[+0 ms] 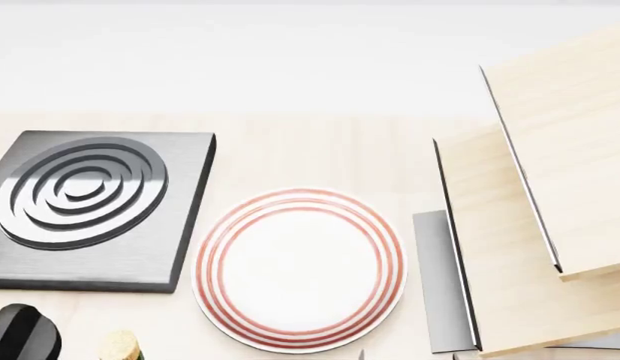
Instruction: Pick up the akita bowl and put it on the plate.
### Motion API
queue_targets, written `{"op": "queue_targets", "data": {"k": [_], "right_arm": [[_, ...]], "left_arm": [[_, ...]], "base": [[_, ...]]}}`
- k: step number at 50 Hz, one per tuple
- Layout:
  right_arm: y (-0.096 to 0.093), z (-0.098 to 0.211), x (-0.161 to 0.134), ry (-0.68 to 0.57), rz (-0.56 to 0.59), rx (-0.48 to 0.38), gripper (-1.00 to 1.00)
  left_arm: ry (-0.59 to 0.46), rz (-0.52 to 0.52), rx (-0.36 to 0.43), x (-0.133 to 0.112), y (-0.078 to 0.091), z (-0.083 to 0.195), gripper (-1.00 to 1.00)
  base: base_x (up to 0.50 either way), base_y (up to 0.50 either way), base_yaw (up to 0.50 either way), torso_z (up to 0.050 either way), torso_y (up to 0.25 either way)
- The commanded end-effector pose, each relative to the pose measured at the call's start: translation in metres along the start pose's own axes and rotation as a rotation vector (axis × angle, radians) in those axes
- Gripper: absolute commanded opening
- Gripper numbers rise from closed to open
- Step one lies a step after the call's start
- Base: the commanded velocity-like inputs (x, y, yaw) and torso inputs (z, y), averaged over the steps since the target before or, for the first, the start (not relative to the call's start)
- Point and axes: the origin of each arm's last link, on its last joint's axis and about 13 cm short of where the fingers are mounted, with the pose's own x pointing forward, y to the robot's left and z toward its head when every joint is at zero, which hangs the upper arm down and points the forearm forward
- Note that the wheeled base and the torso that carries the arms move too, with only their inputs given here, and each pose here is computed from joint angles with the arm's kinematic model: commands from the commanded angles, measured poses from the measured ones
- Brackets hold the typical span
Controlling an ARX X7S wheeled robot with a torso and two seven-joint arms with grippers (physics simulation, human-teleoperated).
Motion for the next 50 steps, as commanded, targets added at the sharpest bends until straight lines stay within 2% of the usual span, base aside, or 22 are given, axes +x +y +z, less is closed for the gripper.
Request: {"op": "queue_targets", "data": {"k": [1, 3, 6, 10, 12, 16, 18, 21, 22, 23, 27, 32, 40, 50], "right_arm": [[-0.001, 0.0, 0.0, 0.001, 0.0, 0.0, 1.0], [0.0, 0.0, 0.0, 0.0, 0.001, 0.0, 1.0], [0.0, 0.0, 0.0, 0.0, 0.003, 0.0, 1.0], [0.0, 0.0, 0.0, 0.001, 0.001, -0.001, 1.0], [-0.001, 0.0, 0.0, 0.002, 0.001, -0.001, 1.0], [0.0, -0.002, 0.0, 0.004, 0.004, -0.001, 1.0], [0.0, -0.001, 0.0, 0.004, 0.004, 0.0, 1.0], [0.0, -0.001, 0.0, 0.004, 0.006, 0.001, 1.0], [0.001, -0.001, 0.0, 0.004, 0.008, 0.001, 1.0], [0.001, -0.001, 0.0, 0.003, 0.007, 0.001, 1.0], [0.0, -0.001, -0.001, 0.003, 0.006, 0.001, 1.0], [0.001, -0.002, 0.0, 0.007, 0.008, 0.0, 1.0], [0.001, -0.003, 0.0, 0.011, 0.007, -0.001, 1.0], [0.0, -0.006, 0.0, 0.018, 0.006, 0.003, 1.0]], "left_arm": [[-0.074, -0.069, -0.166, 0.01, -0.009, 0.02, -1.0], [-0.082, -0.079, -0.181, 0.011, -0.011, 0.022, -1.0], [-0.079, -0.146, -0.285, 0.014, -0.015, 0.026, -1.0], [-0.088, -0.155, -0.362, 0.017, -0.018, 0.029, -1.0], [-0.089, -0.165, -0.372, 0.018, -0.019, 0.029, -1.0], [-0.078, -0.226, -0.514, 0.023, -0.022, 0.032, -1.0], [-0.087, -0.204, -0.533, 0.025, -0.023, 0.032, -1.0], [-0.062, -0.237, -0.62, 0.033, -0.027, 0.029, -1.0], [-0.064, -0.23, -0.609, 0.035, -0.028, 0.028, -1.0], [-0.059, -0.209, -0.633, 0.038, -0.029, 0.027, -1.0], [-0.039, -0.228, -0.732, 0.046, -0.032, 0.026, -1.0], [-0.032, -0.225, -0.756, 0.051, -0.038, 0.026, -1.0], [-0.002, -0.244, -0.857, 0.063, -0.05, 0.025, -1.0], [0.06, -0.269, -0.87, 0.085, -0.077, 0.027, -1.0]], "base": [[0.0, 0.0, 0.0, 0.0, 0.0], [0.0, 0.0, 0.0, 0.0, 0.0], [0.0, 0.0, 0.0, 0.0, 0.0], [0.0, 0.0, 0.0, 0.0, 0.0], [0.0, 0.0, 0.0, 0.0, 0.0], [0.0, 0.0, 0.0, 0.0, 0.0], [0.0, 0.0, 0.0, 0.0, 0.0], [0.0, 0.0, 0.0, 0.0, 0.0], [0.0, 0.0, 0.0, 0.0, 0.0], [0.0, 0.0, 0.0, 0.0, 0.0], [0.0, 0.0, 0.0, 0.0, 0.0], [0.0, 0.0, 0.0, 0.0, 0.0], [0.0, 0.0, 0.0, 0.0, 0.001], [0.0, 0.0, 0.0, 0.0, 0.0]]}}
